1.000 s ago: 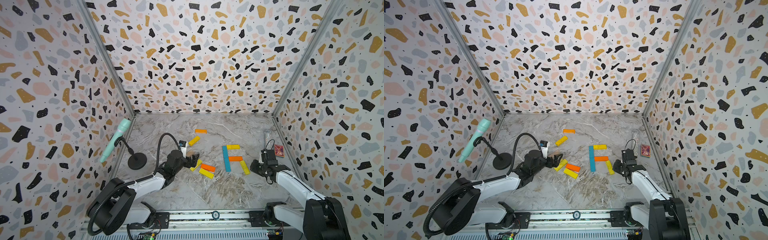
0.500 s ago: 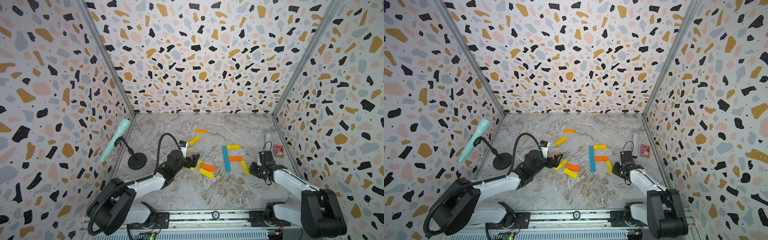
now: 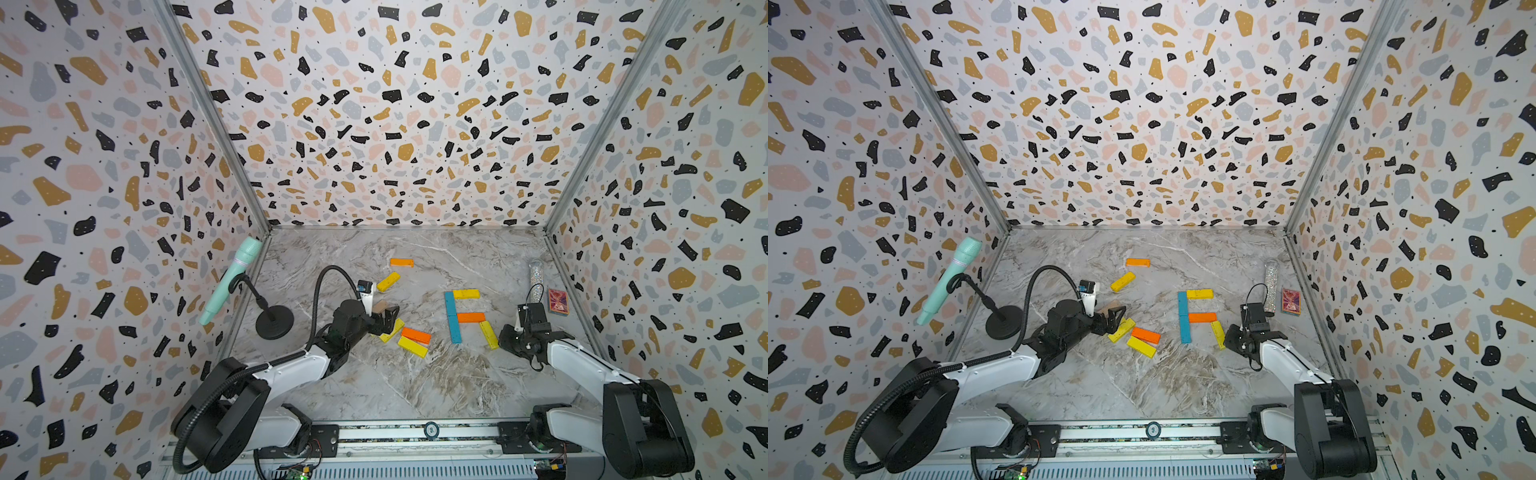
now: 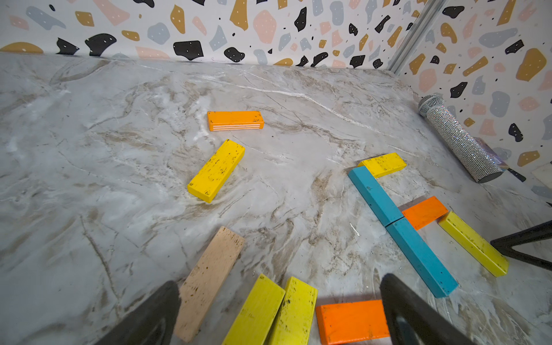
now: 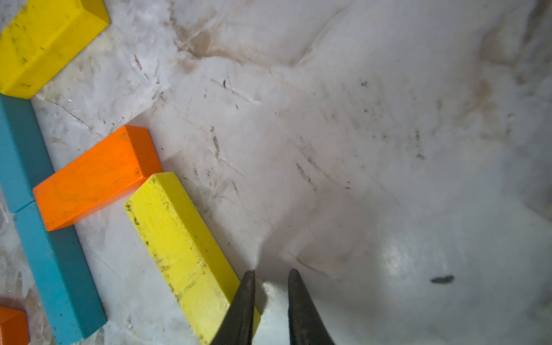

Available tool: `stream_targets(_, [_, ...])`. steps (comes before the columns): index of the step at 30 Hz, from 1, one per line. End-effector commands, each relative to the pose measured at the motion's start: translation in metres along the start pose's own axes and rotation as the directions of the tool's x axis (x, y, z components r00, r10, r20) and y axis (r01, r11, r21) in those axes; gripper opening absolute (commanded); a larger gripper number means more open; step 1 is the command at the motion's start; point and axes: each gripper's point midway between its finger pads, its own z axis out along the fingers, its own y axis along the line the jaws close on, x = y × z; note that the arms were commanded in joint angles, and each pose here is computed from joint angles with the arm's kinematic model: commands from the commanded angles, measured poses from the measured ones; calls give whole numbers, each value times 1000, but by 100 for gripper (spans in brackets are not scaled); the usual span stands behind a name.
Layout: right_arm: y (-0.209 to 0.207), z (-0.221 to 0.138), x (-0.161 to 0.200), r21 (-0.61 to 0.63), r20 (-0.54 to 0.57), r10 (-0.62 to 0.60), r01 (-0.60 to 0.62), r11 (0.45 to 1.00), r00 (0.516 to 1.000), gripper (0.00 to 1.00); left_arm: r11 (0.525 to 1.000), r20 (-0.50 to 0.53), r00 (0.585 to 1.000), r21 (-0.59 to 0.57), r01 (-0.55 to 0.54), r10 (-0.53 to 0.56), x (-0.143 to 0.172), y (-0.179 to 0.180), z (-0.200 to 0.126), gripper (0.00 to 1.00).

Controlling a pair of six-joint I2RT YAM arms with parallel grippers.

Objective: Assemble the number 6 with building blocks
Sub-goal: Assemble the building block at the center of the board.

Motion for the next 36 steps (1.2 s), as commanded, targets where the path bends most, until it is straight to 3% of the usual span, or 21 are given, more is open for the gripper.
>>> stream_targets(1, [-3, -2, 10, 4, -18, 6, -5, 1000, 1000, 22, 1000, 43, 999, 13, 0, 0, -9, -4, -3, 99])
stream_targets(17, [-3, 2, 18, -1, -40, 0, 0, 1000, 999, 22, 1000, 43, 999, 8, -2, 2, -9, -3, -3, 99])
stream_targets(28, [-4, -16, 10, 21, -2, -3, 3, 1000, 1000, 22, 1000, 45, 999, 3, -4, 4, -10, -2, -4, 100])
stream_targets(36, [7, -20, 22, -5, -38, -19, 19, 1000, 999, 21, 1000, 54, 999, -3, -3, 3, -11, -1, -6, 99])
